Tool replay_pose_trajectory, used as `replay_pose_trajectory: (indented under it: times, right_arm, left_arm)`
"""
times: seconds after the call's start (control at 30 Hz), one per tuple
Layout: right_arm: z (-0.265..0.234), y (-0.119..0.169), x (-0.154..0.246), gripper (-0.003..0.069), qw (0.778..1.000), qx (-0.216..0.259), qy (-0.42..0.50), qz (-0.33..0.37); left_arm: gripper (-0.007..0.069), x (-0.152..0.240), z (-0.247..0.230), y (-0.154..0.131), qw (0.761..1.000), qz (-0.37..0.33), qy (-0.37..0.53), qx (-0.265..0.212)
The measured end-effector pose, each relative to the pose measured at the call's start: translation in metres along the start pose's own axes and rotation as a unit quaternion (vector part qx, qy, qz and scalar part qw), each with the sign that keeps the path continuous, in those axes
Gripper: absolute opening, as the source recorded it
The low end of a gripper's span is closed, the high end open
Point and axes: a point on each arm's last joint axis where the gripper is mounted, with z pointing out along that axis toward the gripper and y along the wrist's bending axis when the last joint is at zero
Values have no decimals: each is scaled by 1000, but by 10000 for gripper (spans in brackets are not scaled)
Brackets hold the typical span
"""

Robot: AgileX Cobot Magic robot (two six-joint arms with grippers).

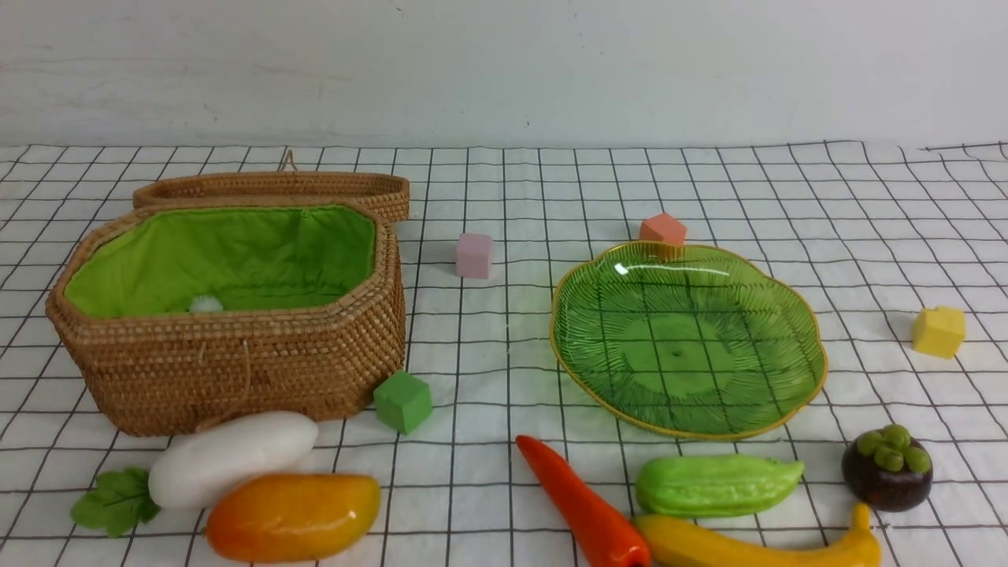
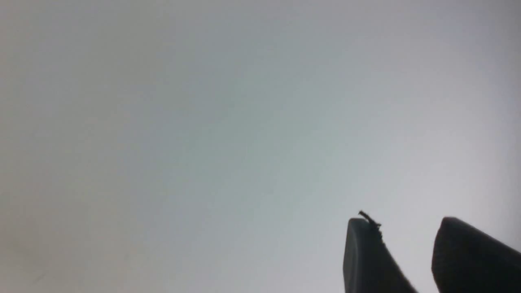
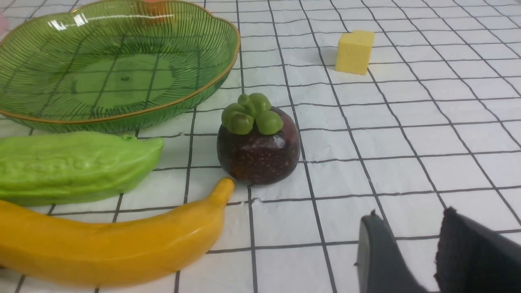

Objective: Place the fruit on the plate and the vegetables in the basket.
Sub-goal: Grab the mango with your left arm and place it on the right plate

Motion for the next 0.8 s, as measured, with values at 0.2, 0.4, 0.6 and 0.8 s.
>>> replay_pose_trajectory:
  times: [0.2,0.4,0.6,0.8]
  right_arm:
    - [0,0,0,242,1000,0,0,0]
    - [0,0,0,242,1000,0,0,0]
    - [0,0,0,242,1000,0,0,0]
    - [0,0,0,242,1000,0,0,0]
  left_arm:
    - [239,-50,51,-46,993,33,100,-43]
    - [239,-20,93,-26,917,71,344,-191]
    - [239,25,114,9,828,82,481,-275]
    - [279,71,132,31,717,157,644,-217]
